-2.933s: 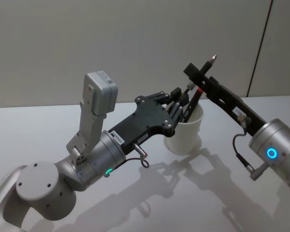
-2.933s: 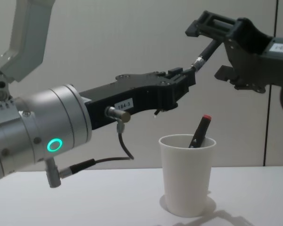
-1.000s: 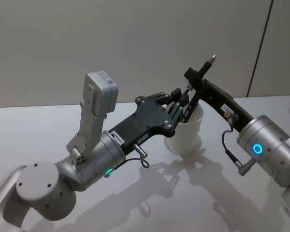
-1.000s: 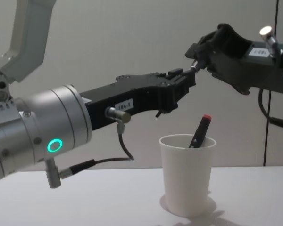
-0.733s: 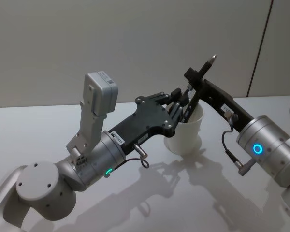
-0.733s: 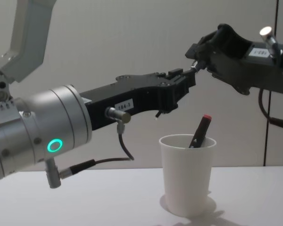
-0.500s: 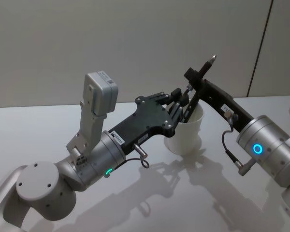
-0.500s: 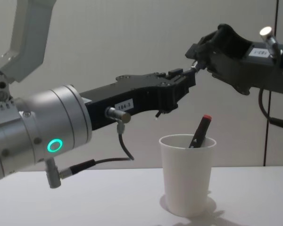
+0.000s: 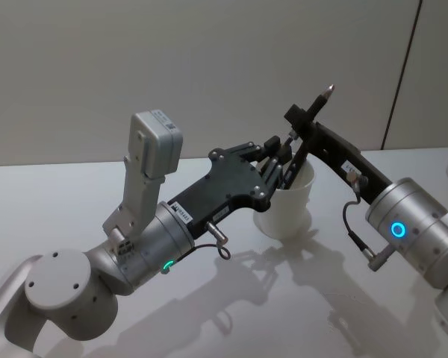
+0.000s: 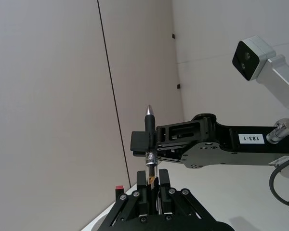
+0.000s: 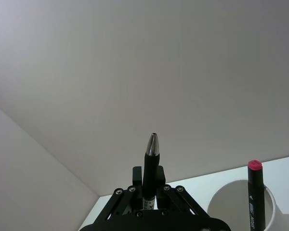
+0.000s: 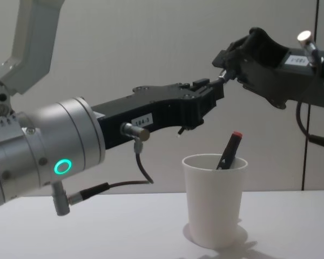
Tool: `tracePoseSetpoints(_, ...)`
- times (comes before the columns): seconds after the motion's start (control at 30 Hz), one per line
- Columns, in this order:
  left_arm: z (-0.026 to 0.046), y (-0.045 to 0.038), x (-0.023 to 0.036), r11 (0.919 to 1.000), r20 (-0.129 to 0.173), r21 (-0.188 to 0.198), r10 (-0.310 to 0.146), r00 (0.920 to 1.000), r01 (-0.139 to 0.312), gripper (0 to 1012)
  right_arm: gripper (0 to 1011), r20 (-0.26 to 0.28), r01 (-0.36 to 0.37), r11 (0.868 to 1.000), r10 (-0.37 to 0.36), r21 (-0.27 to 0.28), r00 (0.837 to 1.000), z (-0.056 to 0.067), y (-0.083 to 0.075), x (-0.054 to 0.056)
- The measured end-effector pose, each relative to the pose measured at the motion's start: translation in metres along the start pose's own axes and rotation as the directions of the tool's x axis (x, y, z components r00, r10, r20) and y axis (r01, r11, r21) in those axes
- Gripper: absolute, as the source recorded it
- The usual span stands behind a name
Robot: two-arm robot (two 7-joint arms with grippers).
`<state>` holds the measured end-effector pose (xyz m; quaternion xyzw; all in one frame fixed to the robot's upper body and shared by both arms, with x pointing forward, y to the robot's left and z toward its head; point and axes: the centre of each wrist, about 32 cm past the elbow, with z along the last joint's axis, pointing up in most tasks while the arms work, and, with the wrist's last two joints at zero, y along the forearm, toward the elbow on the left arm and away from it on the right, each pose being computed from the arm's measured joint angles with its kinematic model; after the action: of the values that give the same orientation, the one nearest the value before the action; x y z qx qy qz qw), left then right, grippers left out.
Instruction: Place the pen into the pen holder.
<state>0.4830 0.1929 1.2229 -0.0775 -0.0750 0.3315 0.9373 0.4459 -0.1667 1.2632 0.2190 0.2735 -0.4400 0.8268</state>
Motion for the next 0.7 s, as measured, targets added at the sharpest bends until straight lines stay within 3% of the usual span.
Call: tracePoseSetpoints(0.7, 0.0, 0.0, 0.0, 1.0, 0.0, 0.0, 0.0, 1.0, 0.0, 154, 130, 0.0, 0.0, 1.0, 0.0, 0.0, 1.0, 0.0, 0.0, 0.0)
